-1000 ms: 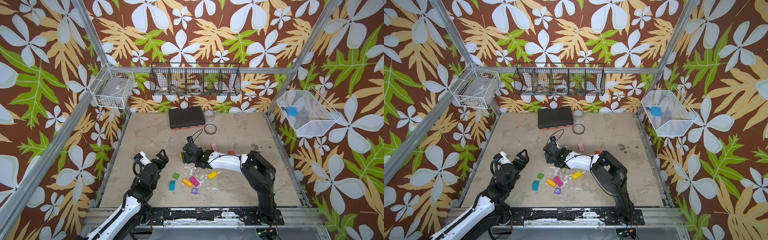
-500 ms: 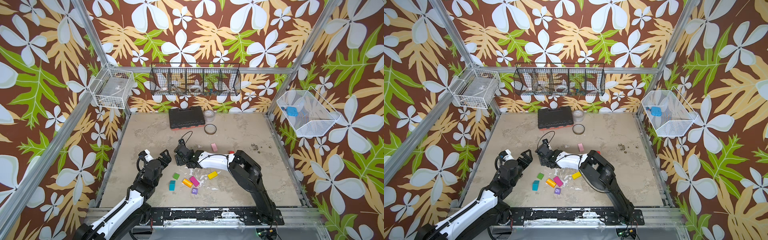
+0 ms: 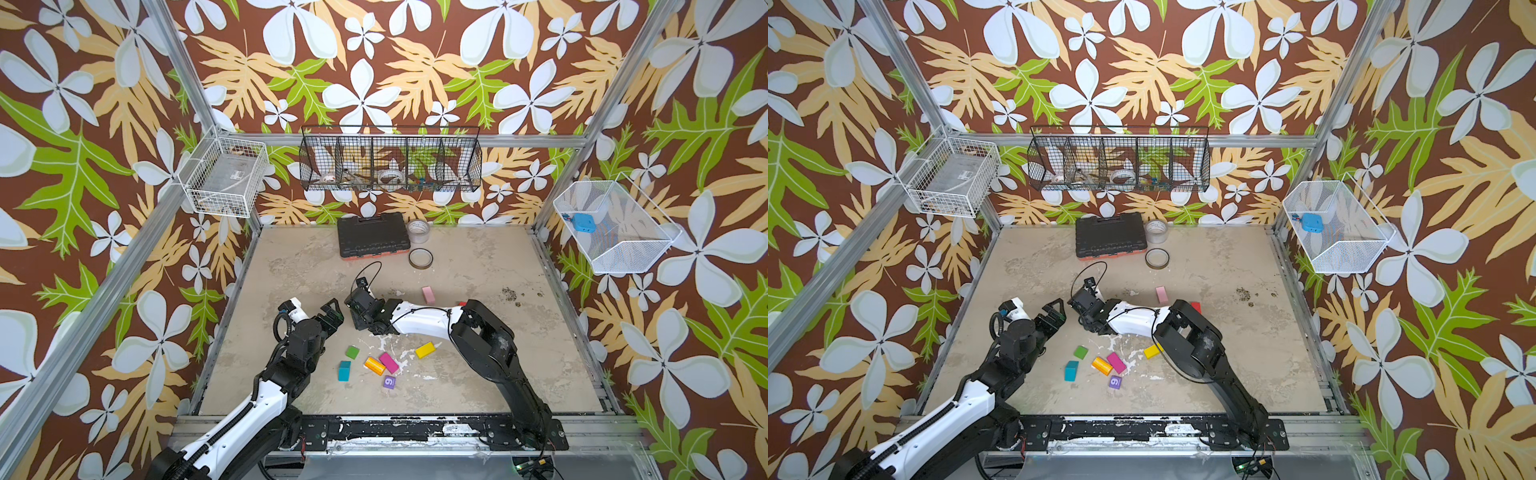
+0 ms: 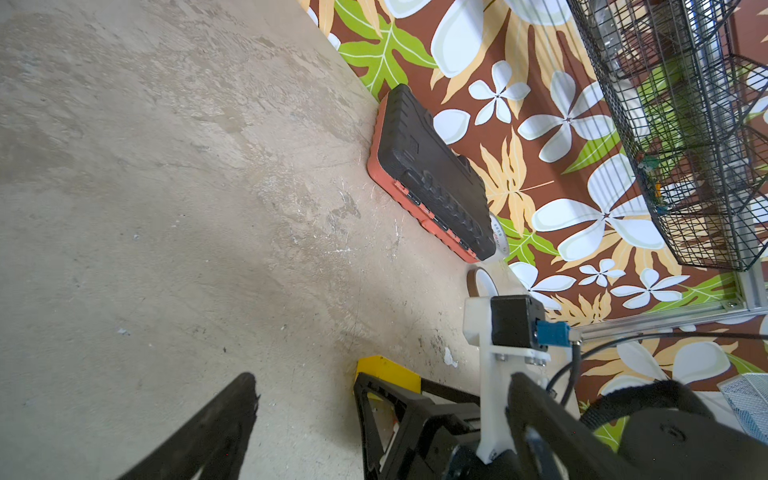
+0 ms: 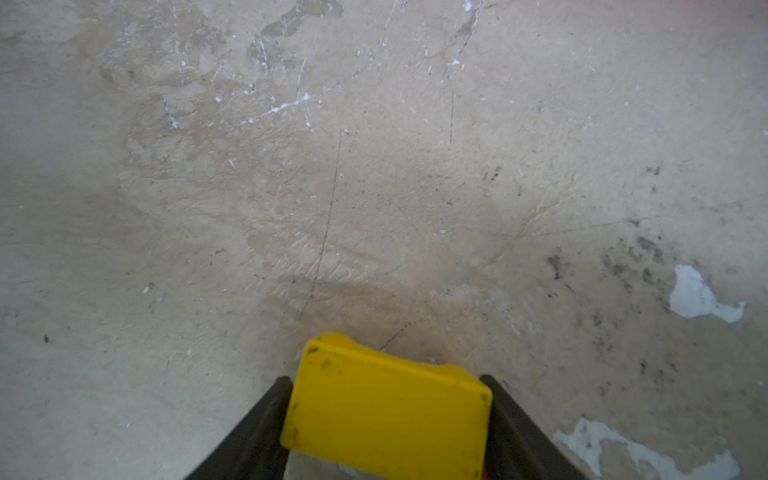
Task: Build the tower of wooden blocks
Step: 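Carry the yellow block to the red arch block and release it beside it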
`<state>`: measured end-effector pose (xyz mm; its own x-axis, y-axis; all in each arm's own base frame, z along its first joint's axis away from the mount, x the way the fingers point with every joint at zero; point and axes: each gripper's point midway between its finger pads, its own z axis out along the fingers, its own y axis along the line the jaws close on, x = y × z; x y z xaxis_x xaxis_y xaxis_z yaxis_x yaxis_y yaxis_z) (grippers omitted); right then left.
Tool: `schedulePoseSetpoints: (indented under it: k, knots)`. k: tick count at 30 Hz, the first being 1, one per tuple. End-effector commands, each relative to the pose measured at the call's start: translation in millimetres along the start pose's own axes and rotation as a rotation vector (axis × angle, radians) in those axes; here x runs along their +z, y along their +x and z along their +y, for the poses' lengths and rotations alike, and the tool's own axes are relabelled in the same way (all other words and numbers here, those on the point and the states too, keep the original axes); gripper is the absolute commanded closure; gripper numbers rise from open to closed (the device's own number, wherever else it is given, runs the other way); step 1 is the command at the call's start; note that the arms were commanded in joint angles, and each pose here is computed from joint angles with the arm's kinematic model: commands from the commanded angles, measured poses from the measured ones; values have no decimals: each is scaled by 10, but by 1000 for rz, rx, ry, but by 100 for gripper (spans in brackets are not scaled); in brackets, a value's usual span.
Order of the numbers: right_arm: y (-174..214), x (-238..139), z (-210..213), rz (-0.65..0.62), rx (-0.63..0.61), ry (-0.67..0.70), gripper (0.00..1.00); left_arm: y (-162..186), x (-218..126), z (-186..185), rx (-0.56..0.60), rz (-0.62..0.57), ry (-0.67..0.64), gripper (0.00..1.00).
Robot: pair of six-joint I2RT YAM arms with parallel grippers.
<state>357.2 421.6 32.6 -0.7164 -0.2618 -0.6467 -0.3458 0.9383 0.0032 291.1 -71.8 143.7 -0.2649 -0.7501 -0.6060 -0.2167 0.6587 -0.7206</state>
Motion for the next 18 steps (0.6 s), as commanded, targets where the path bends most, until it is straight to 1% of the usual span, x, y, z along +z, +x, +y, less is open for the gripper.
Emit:
schedulePoseSetpoints:
  k: [1, 2, 7, 11, 14, 18]
  knots:
    - [3, 14, -19, 3, 5, 20, 33, -45, -3, -75, 5, -13, 26, 5]
    - [2, 20, -15, 5, 4, 20, 34, -45, -3, -78, 4, -13, 27, 5]
    - [-12, 23, 19, 7, 2, 7, 47, -35, 4, -86, 9, -8, 31, 5]
    - [-80, -80, -12, -6, -2, 9, 53, -21, 15, -91, 12, -1, 31, 5]
    - [-141, -283, -133, -37, 0, 27, 55, -10, 23, -99, 19, 5, 32, 5]
    - [-112, -661, -470, -92, 27, 74, 56, 20, 35, -153, 30, 24, 55, 5]
